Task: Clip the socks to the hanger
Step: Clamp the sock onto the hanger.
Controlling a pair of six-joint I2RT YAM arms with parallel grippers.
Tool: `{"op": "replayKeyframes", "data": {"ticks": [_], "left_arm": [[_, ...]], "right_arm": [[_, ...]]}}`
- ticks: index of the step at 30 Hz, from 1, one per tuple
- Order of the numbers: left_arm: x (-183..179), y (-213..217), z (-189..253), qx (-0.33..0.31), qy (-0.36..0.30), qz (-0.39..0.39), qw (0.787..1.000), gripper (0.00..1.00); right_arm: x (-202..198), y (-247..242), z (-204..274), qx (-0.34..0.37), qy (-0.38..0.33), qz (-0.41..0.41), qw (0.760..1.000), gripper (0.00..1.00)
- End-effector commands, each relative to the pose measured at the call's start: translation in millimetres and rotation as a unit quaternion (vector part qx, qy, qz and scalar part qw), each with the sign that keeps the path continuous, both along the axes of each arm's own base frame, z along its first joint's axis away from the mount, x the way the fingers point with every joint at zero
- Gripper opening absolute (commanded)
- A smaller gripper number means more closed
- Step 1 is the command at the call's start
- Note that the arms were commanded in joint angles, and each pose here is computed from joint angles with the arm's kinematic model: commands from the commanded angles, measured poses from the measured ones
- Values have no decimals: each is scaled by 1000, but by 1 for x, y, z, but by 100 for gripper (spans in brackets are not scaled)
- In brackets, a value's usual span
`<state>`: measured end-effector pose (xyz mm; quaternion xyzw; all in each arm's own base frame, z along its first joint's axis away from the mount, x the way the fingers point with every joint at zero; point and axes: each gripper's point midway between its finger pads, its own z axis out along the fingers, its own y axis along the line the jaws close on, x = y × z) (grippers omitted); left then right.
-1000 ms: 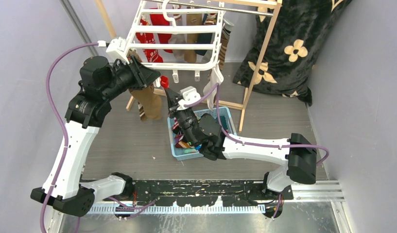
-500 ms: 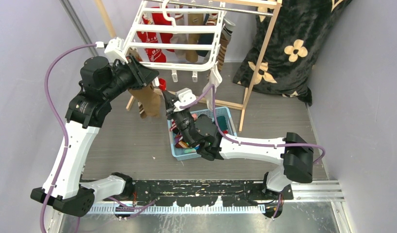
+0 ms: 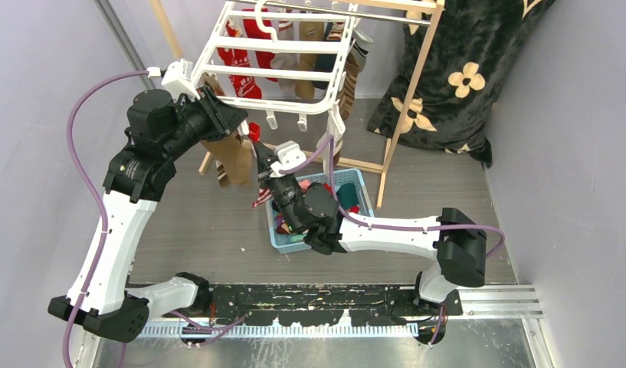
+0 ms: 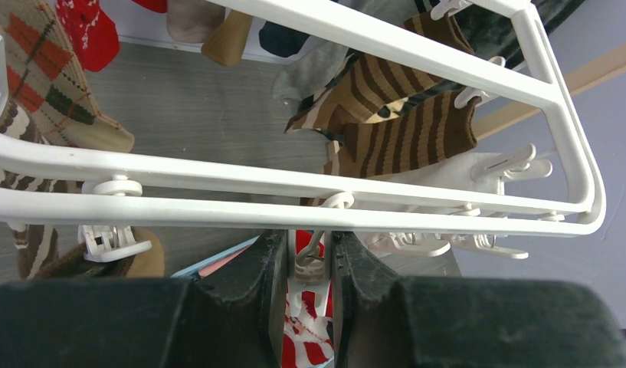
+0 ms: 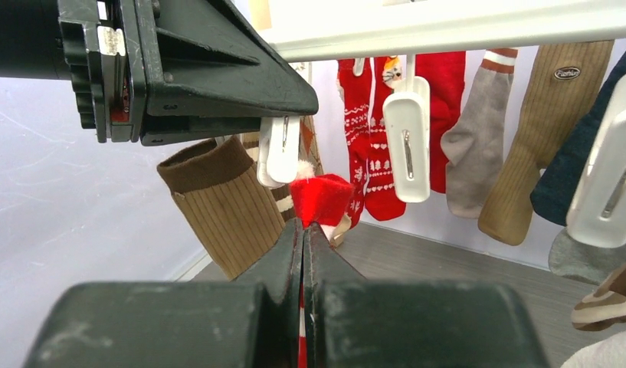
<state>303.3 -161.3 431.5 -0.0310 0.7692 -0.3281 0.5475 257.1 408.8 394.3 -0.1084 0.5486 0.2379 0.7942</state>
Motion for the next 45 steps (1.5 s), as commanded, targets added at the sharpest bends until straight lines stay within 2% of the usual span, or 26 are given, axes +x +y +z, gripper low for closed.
{"op": "replayKeyframes", "data": {"ticks": [1, 35, 45], "left_arm": [[-6, 12, -1, 9, 6, 25, 1000, 0], [-1, 17, -4, 13, 11, 49, 999, 0], [-2, 17, -3, 13, 10, 48, 999, 0]], "right_arm": [[-3, -13, 35, 58, -22, -26, 998, 1], [-7, 15, 44, 59, -45, -3, 997, 1], [-5, 11, 65, 71, -67, -12, 995, 1]]}}
